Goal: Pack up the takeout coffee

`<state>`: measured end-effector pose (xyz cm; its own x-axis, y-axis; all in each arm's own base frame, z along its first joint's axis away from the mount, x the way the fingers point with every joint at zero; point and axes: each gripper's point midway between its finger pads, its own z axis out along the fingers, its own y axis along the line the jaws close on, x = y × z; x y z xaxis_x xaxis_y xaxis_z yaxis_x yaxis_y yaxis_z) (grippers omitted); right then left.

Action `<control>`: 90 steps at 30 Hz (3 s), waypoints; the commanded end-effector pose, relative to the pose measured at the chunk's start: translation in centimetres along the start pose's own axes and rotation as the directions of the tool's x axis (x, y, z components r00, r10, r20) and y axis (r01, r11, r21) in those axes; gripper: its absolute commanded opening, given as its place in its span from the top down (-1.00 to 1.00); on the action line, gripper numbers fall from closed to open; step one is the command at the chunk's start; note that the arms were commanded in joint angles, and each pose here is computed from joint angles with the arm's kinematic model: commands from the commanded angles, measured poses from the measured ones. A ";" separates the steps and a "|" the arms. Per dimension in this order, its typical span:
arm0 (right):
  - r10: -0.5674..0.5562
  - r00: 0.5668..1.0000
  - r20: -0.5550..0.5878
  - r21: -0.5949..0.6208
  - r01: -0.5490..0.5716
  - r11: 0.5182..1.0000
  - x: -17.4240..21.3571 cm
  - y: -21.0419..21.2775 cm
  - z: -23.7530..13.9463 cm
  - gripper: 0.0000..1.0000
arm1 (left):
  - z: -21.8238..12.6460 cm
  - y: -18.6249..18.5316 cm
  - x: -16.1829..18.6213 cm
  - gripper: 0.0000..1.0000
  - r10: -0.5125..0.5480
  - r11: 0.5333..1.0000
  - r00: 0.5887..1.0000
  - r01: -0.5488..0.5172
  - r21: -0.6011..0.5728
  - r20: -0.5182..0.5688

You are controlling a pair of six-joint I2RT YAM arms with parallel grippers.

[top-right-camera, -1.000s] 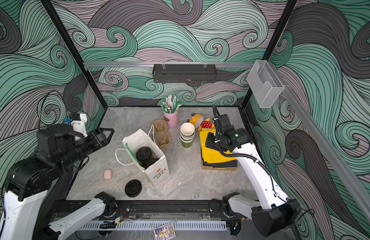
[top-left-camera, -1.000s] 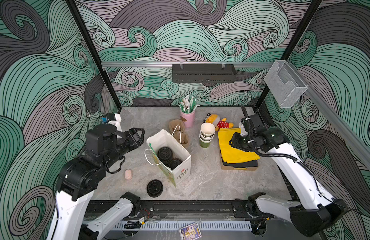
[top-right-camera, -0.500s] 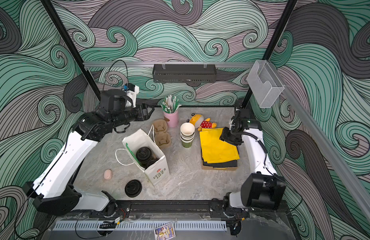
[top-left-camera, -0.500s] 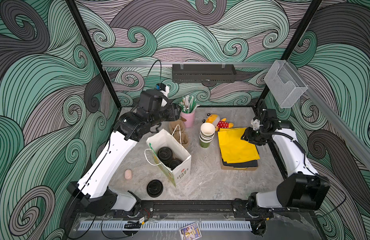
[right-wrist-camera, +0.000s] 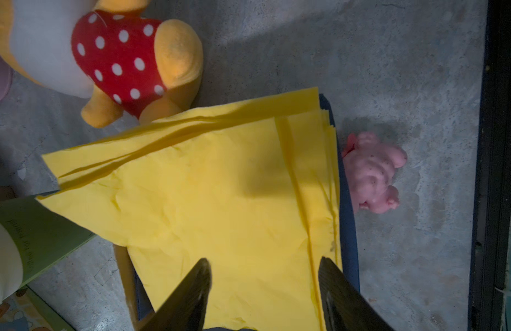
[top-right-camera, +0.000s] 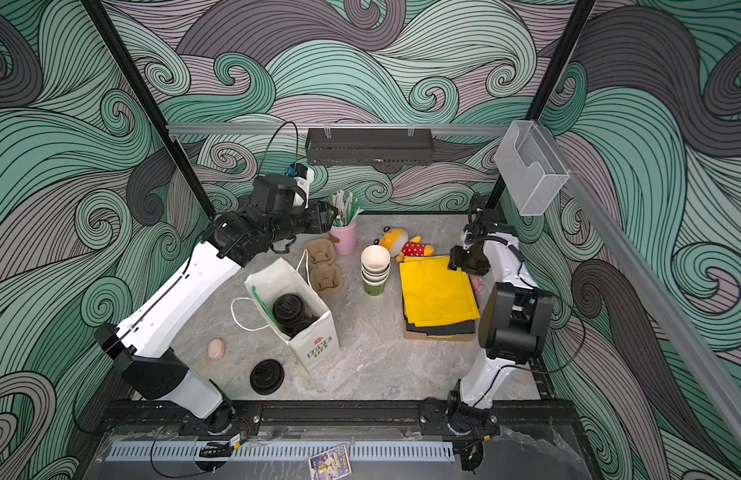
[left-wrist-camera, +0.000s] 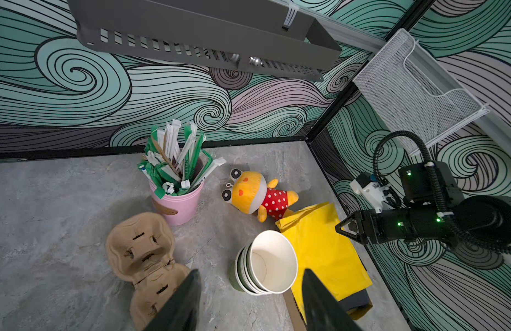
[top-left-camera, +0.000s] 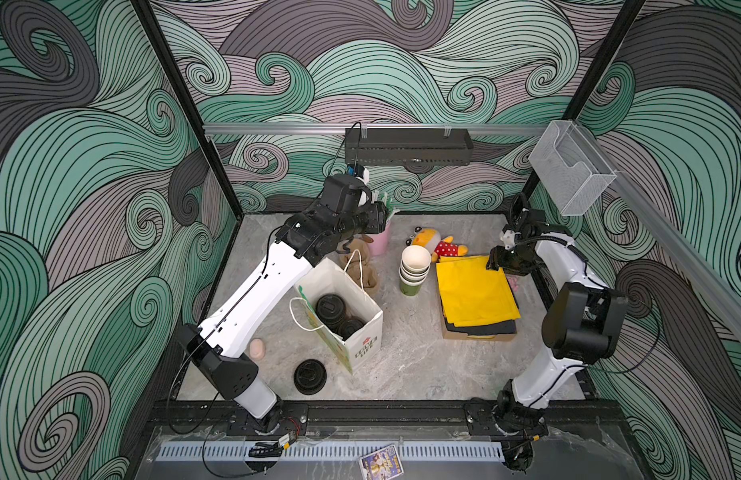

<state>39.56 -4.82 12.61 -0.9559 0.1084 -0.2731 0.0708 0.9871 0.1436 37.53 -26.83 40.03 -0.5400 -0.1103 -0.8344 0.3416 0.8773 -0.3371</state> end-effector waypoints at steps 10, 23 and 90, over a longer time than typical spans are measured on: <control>-0.069 0.998 -0.009 -0.048 0.068 0.997 -2.0 0.1 2.0 -0.22 | 0.3 -0.6 -2.4 -0.17 -0.013 1.000 0.998 0.013 -0.005 0.063; -0.064 0.997 -0.054 -0.139 0.056 0.989 -0.3 1.4 2.8 -0.07 | 0.5 -0.7 -2.5 -0.17 -0.015 1.000 0.998 0.015 -0.004 0.061; 0.084 0.973 0.215 0.040 -0.095 0.995 0.8 -0.6 -5.7 -0.30 | 0.7 -10.3 6.5 -0.29 0.296 0.917 0.955 -0.273 0.289 -0.035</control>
<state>35.68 -3.54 15.74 -0.8937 0.2580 -0.3670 0.1682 0.9511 0.2591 30.51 -37.13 36.40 -0.4564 0.2107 -0.8645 0.7002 0.6846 -0.2028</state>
